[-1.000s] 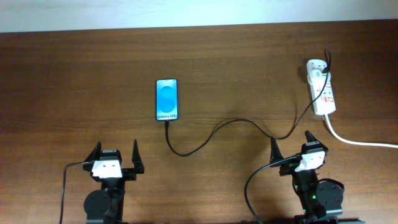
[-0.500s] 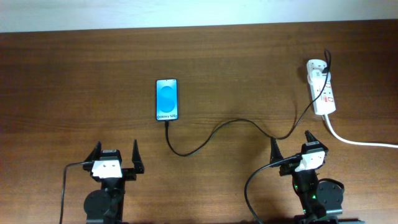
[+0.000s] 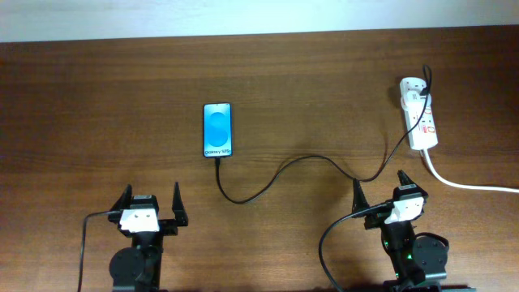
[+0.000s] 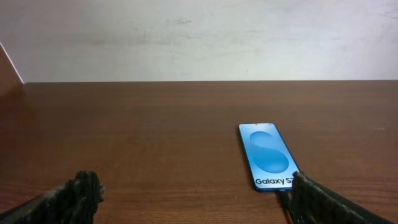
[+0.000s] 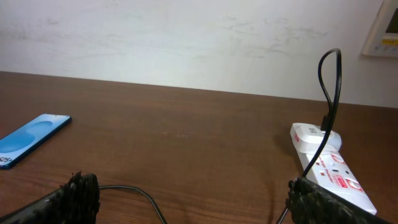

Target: Plug charger to phone and switch on socket

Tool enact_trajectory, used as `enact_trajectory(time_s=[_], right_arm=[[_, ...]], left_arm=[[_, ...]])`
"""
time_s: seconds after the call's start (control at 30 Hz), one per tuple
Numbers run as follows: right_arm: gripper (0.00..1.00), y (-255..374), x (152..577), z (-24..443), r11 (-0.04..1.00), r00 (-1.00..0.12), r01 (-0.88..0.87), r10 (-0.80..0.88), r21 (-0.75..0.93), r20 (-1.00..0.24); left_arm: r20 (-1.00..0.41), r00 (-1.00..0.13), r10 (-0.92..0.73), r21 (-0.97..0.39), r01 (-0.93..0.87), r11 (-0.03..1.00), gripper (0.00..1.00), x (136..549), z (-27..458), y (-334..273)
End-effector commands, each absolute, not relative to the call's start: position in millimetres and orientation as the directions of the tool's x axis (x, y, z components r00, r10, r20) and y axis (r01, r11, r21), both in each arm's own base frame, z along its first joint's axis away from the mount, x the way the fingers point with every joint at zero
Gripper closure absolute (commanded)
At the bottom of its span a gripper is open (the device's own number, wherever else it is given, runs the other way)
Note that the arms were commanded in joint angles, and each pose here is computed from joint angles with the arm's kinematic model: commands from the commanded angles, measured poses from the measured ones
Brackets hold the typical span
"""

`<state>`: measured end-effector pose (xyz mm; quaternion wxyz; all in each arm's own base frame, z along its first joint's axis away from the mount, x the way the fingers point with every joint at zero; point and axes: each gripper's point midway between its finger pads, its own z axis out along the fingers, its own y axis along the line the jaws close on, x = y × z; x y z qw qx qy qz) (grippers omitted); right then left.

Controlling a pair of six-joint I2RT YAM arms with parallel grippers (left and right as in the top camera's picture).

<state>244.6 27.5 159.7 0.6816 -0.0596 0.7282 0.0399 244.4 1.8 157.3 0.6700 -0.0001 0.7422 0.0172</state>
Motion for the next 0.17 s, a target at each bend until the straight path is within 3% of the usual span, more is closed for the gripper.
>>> enact_trajectory(time_s=[0.0, 0.13], right_arm=[[0.02, 28.0, 244.4, 157.8, 0.99, -0.066, -0.141, -0.033, -0.024, -0.997], [0.01, 28.0, 244.4, 157.8, 0.99, -0.066, -0.141, -0.033, -0.024, -0.997]], left_arm=[[-0.994, -0.1, 0.034, 0.038, -0.035, 0.999, 0.01, 244.1, 156.9, 4.5], [-0.994, -0.099, 0.034, 0.038, -0.035, 0.999, 0.0, 244.1, 157.0, 4.5]])
